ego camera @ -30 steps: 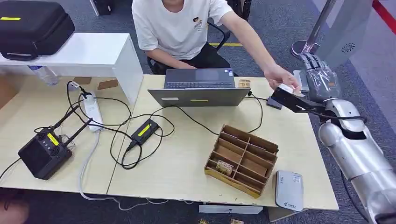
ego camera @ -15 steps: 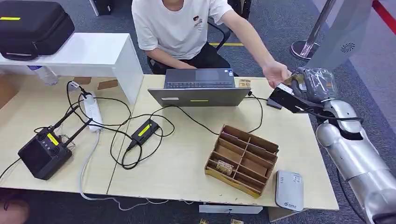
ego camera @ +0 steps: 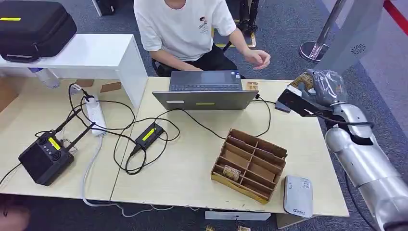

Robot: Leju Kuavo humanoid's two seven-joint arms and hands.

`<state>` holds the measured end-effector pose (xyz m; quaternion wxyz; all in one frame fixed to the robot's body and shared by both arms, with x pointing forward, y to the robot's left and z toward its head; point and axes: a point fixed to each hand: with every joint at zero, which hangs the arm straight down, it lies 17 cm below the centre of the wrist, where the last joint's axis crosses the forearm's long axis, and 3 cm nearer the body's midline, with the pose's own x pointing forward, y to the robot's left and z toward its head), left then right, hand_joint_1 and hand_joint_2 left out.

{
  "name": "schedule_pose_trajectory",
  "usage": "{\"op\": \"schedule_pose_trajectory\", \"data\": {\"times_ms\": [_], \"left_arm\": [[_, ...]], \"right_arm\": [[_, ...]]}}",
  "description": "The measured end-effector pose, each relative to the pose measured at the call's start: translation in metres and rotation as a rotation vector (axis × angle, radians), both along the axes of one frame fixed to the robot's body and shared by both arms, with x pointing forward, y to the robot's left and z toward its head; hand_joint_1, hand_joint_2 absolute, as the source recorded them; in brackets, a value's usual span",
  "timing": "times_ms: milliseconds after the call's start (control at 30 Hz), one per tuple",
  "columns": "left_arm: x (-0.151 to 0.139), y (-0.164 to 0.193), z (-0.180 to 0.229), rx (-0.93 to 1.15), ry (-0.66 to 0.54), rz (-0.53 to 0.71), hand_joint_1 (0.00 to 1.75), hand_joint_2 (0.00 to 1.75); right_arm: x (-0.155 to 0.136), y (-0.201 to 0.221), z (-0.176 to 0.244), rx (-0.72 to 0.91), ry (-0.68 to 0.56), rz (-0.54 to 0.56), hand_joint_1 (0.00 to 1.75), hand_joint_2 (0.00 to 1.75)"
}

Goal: Pass the card to the sensor for recognition and then transmit it.

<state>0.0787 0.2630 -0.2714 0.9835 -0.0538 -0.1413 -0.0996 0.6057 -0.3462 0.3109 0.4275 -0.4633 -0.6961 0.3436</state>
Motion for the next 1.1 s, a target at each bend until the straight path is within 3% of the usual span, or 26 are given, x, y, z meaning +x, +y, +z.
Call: {"op": "schedule_pose_trajectory", "data": {"times_ms": [300,567,900,1100], "left_arm": [[-0.002,0.001,-0.001,0.001,0.005,0.035,0.00,1.75],[-0.002,0.001,-0.001,0.003,0.006,0.050,0.00,1.75],[-0.008,0.002,-0.003,0.017,0.020,0.088,0.00,1.75],[-0.008,0.002,-0.003,0.018,0.024,0.099,0.00,1.75]], "right_arm": [[-0.046,-0.022,-0.040,0.102,-0.016,0.033,1.75,1.75],[-0.075,-0.040,-0.055,0.090,-0.025,0.026,1.75,1.75],[-0.180,-0.072,-0.094,-0.040,-0.050,-0.001,1.75,1.75],[-0.213,-0.081,-0.105,-0.066,-0.032,-0.014,1.75,1.75]]}}
